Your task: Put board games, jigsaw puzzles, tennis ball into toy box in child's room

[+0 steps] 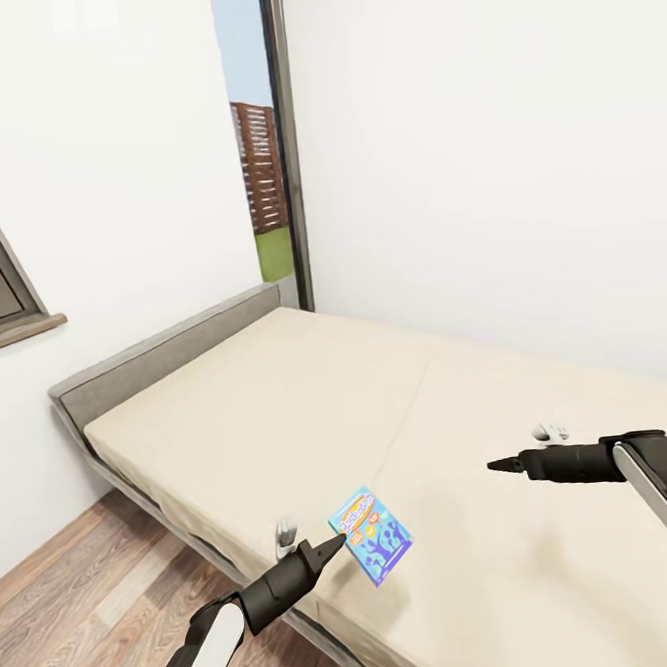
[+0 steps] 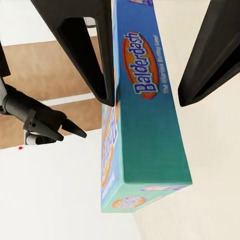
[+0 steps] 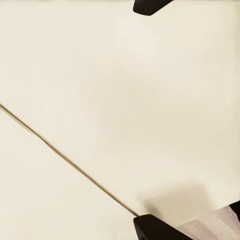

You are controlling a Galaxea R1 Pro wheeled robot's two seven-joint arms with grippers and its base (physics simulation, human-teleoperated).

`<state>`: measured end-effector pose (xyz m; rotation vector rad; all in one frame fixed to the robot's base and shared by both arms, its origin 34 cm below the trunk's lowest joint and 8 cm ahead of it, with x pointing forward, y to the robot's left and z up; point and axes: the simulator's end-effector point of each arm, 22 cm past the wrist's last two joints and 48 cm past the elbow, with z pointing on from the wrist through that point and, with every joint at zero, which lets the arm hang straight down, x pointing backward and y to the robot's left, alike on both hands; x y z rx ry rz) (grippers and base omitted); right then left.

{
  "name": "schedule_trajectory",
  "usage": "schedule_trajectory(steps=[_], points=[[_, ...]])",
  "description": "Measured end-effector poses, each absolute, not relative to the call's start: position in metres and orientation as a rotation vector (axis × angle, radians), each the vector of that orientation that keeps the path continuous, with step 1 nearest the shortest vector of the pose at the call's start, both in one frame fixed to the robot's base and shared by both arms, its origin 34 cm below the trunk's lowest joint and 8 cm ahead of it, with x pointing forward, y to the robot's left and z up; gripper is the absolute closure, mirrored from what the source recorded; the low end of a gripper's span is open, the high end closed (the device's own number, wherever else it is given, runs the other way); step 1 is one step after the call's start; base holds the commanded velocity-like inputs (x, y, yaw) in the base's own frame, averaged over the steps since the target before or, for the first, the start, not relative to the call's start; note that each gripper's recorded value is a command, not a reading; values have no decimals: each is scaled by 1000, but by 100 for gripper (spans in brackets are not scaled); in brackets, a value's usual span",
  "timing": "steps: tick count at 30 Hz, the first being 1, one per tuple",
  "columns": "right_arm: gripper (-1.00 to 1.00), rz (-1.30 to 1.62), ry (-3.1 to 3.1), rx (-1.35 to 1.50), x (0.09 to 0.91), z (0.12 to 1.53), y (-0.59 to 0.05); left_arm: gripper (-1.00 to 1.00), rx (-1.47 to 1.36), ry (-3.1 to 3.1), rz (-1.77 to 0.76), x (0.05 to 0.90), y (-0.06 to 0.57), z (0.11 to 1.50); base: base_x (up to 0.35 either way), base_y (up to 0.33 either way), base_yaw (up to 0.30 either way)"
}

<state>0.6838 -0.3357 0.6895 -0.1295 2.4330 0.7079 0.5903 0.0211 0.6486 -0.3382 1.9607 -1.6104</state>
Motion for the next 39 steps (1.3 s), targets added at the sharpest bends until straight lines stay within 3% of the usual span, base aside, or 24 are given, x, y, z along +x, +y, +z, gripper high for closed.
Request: schedule_trajectory(steps=[28, 39], points=[[-100, 708, 2434, -128, 683, 689, -336, 100, -369, 1945, -1570, 588, 30, 640, 29, 0, -11], [-100, 710, 2434, -126, 684, 696, -337, 100, -375, 1938, -1574, 590, 31, 647, 3, 0, -173]])
